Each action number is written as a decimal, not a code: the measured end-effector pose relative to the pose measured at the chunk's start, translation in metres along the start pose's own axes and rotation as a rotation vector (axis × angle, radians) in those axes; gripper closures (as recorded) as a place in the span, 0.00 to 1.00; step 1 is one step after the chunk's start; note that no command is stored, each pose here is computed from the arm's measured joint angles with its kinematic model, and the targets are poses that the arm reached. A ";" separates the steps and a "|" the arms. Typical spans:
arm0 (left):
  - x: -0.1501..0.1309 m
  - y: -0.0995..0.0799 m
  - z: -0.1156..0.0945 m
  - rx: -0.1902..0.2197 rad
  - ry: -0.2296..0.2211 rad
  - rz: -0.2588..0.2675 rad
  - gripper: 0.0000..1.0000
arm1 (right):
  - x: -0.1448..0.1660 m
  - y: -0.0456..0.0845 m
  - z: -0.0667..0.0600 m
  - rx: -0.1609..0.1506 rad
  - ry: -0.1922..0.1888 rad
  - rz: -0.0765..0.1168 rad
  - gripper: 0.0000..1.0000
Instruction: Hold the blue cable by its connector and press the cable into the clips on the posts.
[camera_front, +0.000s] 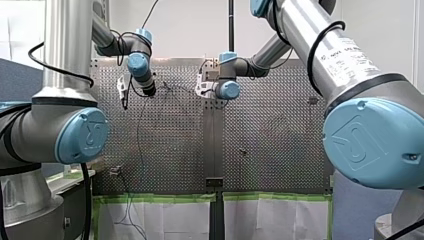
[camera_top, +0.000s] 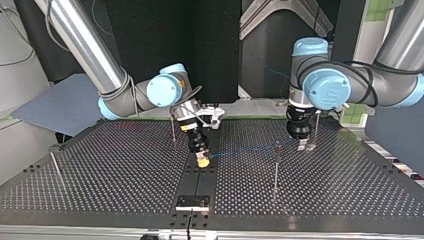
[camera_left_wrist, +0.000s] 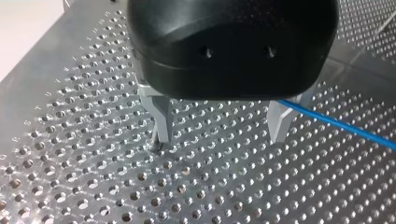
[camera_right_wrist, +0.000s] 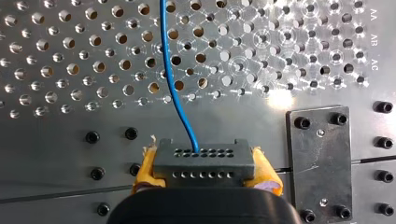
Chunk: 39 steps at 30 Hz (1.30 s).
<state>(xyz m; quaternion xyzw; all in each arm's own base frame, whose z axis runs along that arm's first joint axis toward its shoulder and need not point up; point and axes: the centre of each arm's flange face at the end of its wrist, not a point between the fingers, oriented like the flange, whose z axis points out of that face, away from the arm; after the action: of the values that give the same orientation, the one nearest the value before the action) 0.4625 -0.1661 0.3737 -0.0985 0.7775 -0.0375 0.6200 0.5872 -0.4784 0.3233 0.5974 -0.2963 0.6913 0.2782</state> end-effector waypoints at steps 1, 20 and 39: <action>0.001 0.001 -0.003 0.005 0.000 -0.006 0.00 | 0.000 0.000 0.000 0.000 -0.001 0.000 1.00; -0.014 -0.014 -0.046 0.143 -0.049 -0.004 0.00 | 0.000 0.002 0.000 -0.005 -0.004 0.000 1.00; -0.013 -0.026 -0.056 0.151 -0.064 0.041 0.00 | 0.000 0.001 0.000 -0.004 -0.003 0.000 1.00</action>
<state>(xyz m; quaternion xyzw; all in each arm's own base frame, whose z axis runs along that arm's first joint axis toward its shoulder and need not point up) 0.4138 -0.1923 0.4040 -0.0367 0.7540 -0.0802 0.6510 0.5866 -0.4787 0.3229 0.5979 -0.2981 0.6898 0.2790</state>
